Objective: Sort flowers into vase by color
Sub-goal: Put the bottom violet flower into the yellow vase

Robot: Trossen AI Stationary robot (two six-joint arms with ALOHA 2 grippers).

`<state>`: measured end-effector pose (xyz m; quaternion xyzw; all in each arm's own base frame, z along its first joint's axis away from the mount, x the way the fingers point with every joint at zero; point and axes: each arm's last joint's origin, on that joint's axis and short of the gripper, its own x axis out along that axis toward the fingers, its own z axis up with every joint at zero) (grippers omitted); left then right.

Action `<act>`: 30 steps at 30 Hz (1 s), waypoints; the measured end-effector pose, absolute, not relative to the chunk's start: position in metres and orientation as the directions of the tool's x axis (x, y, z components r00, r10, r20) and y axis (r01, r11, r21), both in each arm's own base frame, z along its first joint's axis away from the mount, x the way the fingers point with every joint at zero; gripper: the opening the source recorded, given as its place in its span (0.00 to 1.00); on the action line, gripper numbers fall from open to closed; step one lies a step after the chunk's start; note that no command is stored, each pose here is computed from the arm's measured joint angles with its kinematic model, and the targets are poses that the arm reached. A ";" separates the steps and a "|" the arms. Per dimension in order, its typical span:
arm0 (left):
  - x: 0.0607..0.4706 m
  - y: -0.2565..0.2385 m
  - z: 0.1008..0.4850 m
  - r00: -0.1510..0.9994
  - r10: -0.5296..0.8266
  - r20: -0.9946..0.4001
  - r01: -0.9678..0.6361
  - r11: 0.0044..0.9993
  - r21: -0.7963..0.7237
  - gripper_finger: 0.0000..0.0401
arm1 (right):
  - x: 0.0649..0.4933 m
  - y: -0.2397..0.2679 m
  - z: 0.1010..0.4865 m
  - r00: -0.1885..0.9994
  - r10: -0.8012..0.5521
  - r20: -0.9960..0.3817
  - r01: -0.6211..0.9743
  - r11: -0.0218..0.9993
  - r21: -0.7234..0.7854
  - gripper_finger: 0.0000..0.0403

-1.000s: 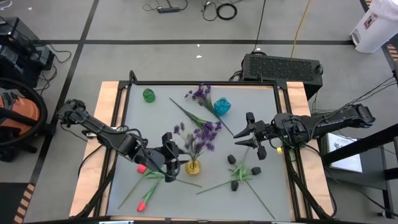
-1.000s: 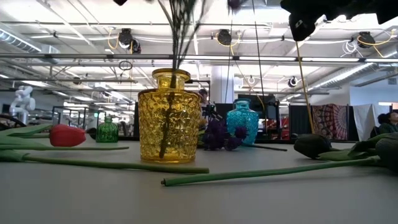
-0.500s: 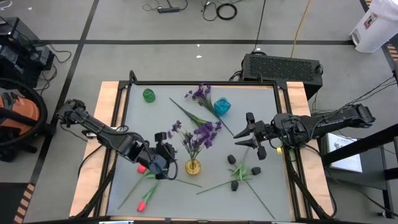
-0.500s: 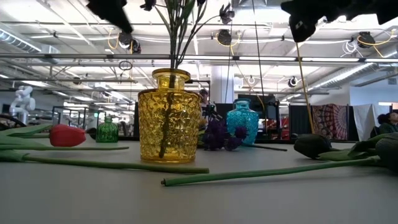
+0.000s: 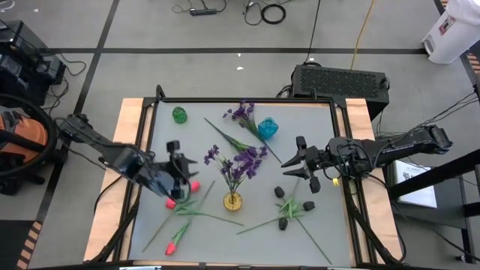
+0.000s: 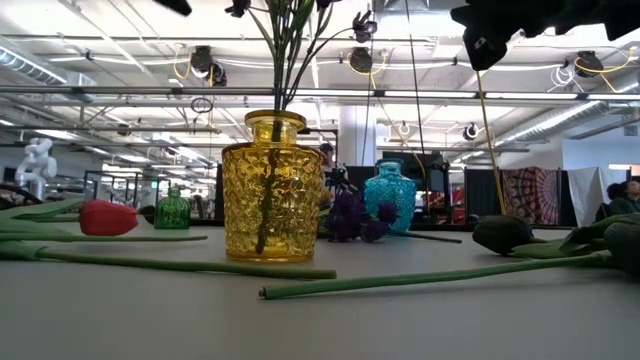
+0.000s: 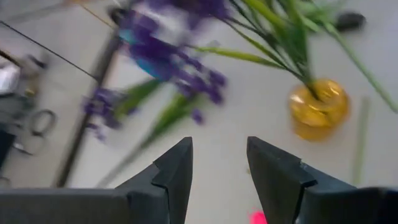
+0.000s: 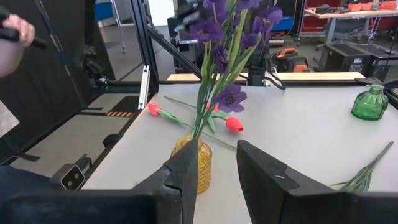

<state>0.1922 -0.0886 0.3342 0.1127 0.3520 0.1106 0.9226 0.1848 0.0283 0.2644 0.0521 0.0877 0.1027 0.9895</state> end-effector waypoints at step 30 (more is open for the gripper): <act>0.188 0.090 0.354 0.639 0.464 -0.613 -0.216 0.874 0.435 0.40 | 0.192 0.029 0.257 0.956 0.209 -0.203 -0.220 0.975 -0.032 0.25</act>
